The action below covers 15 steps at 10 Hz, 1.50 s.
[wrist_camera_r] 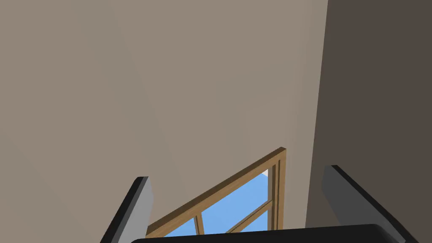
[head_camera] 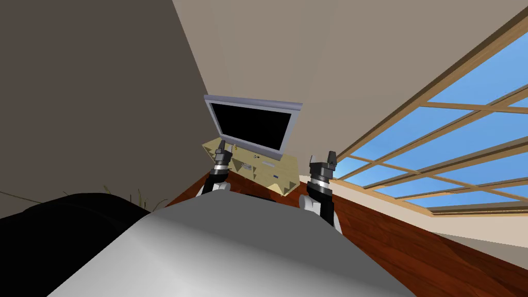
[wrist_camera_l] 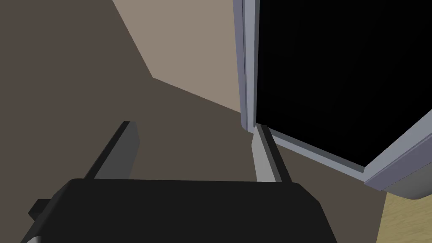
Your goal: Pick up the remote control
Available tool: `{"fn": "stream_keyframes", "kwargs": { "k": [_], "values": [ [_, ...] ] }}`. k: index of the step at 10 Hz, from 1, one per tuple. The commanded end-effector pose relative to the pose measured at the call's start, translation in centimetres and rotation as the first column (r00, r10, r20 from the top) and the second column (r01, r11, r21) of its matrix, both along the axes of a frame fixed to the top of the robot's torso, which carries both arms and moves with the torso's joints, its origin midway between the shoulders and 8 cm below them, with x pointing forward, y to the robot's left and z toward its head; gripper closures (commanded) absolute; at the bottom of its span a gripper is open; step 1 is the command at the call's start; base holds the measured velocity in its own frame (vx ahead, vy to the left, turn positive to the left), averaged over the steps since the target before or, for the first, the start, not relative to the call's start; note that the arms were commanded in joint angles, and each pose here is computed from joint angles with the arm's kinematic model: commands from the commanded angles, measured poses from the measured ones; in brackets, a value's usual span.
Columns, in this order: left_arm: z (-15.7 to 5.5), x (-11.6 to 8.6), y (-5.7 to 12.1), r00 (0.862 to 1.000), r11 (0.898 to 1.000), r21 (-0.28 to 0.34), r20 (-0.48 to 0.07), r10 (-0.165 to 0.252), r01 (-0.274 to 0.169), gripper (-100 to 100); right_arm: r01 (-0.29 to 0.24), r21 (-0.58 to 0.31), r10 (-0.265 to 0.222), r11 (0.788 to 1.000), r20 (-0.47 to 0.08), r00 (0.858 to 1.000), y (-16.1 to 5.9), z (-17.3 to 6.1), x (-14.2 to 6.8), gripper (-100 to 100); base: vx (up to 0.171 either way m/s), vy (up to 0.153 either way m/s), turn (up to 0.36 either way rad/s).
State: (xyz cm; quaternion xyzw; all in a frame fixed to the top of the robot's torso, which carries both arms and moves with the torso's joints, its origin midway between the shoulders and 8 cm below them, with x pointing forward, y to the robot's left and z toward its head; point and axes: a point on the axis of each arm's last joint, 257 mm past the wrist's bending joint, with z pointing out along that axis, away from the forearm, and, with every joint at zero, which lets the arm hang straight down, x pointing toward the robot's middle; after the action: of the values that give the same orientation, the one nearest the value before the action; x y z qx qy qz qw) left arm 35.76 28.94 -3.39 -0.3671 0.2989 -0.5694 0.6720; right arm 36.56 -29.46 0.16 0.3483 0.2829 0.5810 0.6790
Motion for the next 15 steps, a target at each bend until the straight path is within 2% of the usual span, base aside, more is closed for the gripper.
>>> {"fn": "stream_keyframes", "kwargs": {
  "k": [1, 3, 4, 7, 8, 10, 12, 13, 14, 15],
  "values": [
    [0.0, 0.0, 0.0, 1.000, 1.000, 0.000, 0.000, 0.000, 0.000, 0, -0.025, -0.040, 0.024, 0.999, -0.019, 1.000, 0.8, -0.5, 0.3, -100, -0.031, 0.015, 0.063],
    [0.0, 0.0, 0.0, 1.000, 1.000, 0.000, 0.000, 0.000, 0.000, 0, -0.065, -0.095, 0.060, 0.993, -0.057, 0.997, 2.1, -1.8, 0.8, -100, -0.071, 0.026, 0.089],
    [0.0, 0.0, 0.0, 1.000, 1.000, 0.000, 0.000, 0.000, 0.000, 0, -0.069, -0.104, 0.063, 0.992, -0.059, 0.996, 2.2, -1.8, 0.8, -100, -0.057, 0.034, 0.028],
    [0.0, 0.0, 0.0, 1.000, 1.000, 0.000, 0.000, 0.000, 0.000, 0, -0.148, -0.194, 0.119, 0.970, -0.153, 0.981, 4.7, -5.5, 1.6, -100, -0.083, 0.051, 0.138],
    [0.0, 0.0, 0.0, 1.000, 1.000, 0.000, 0.000, 0.000, 0.000, 0, -0.154, -0.204, 0.123, 0.967, -0.156, 0.980, 4.8, -5.5, 1.6, -100, -0.066, 0.042, 0.053],
    [0.0, 0.0, 0.0, 1.000, 1.000, 0.000, 0.000, 0.000, 0.000, 0, -0.219, -0.267, 0.155, 0.939, -0.239, 0.959, 6.6, -9.2, 1.8, -100, -0.062, 0.062, 0.175],
    [0.0, 0.0, 0.0, 1.000, 1.000, 0.000, 0.000, 0.000, 0.000, 0, -0.290, -0.325, 0.178, 0.900, -0.332, 0.926, 8.3, -13.7, 1.6, -100, -0.084, 0.118, 0.232],
    [0.0, 0.0, 0.0, 1.000, 1.000, 0.000, 0.000, 0.000, 0.000, 0, -0.291, -0.324, 0.176, 0.900, -0.341, 0.924, 8.1, -14.2, 1.7, -100, -0.057, 0.070, 0.080],
    [0.0, 0.0, 0.0, 1.000, 1.000, 0.000, 0.000, 0.000, 0.000, 0, -0.329, -0.351, 0.184, 0.877, -0.388, 0.903, 8.9, -16.6, 1.3, -100, -0.036, 0.064, 0.185],
    [0.0, 0.0, 0.0, 1.000, 1.000, 0.000, 0.000, 0.000, 0.000, 0, -0.330, -0.350, 0.181, 0.877, -0.396, 0.900, 8.8, -17.0, 1.3, -100, -0.016, 0.048, 0.096]
  ]
}}
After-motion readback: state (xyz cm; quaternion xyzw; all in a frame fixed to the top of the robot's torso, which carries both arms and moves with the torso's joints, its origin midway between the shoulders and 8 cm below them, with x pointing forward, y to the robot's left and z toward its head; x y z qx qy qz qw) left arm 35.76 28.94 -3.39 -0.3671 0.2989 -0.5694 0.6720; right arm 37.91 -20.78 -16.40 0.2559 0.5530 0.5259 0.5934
